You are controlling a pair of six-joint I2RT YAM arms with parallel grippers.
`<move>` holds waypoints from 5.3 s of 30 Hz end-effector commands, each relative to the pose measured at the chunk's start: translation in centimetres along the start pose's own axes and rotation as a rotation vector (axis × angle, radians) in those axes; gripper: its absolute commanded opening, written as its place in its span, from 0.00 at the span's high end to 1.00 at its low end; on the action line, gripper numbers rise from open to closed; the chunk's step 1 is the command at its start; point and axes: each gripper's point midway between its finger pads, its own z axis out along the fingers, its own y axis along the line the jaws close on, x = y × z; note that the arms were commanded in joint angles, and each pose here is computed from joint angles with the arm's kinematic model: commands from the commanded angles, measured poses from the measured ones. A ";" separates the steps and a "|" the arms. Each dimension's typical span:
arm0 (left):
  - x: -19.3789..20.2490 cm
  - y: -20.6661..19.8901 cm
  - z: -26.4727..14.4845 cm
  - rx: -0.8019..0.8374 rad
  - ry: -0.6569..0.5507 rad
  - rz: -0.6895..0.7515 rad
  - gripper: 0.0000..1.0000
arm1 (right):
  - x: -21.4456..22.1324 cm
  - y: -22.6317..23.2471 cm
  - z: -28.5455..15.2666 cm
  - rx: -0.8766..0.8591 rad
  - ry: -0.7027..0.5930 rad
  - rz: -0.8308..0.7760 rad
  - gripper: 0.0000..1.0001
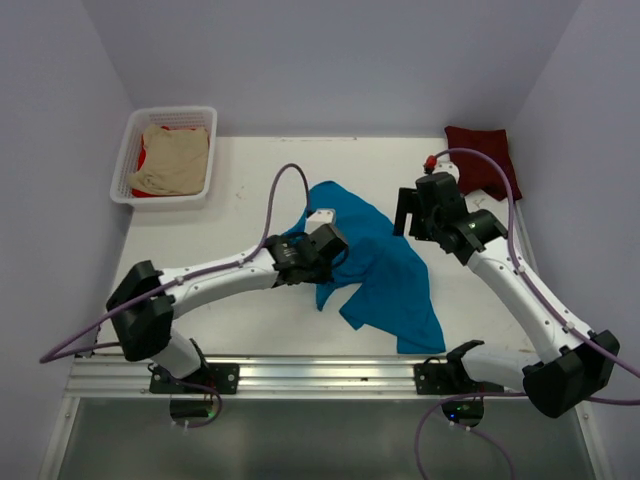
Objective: Fold and stack the t-shirts
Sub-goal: Flatten the tshirt out
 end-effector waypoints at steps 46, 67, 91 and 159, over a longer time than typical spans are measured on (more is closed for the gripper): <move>-14.7 15.1 -14.7 -0.185 -0.581 -0.237 1.00 | 32.4 14.3 -0.7 -0.278 0.611 -0.383 0.94; -13.1 16.8 -13.4 -0.239 -0.540 -0.242 1.00 | 23.9 12.8 -1.1 -0.192 0.375 -0.391 0.50; -13.1 16.8 -12.0 -0.252 -0.512 -0.233 1.00 | 30.8 15.1 -0.5 -0.265 0.522 -0.426 1.00; -11.1 19.7 -13.4 -0.327 -0.508 -0.253 1.00 | 12.1 -7.4 15.1 0.291 0.215 0.429 0.69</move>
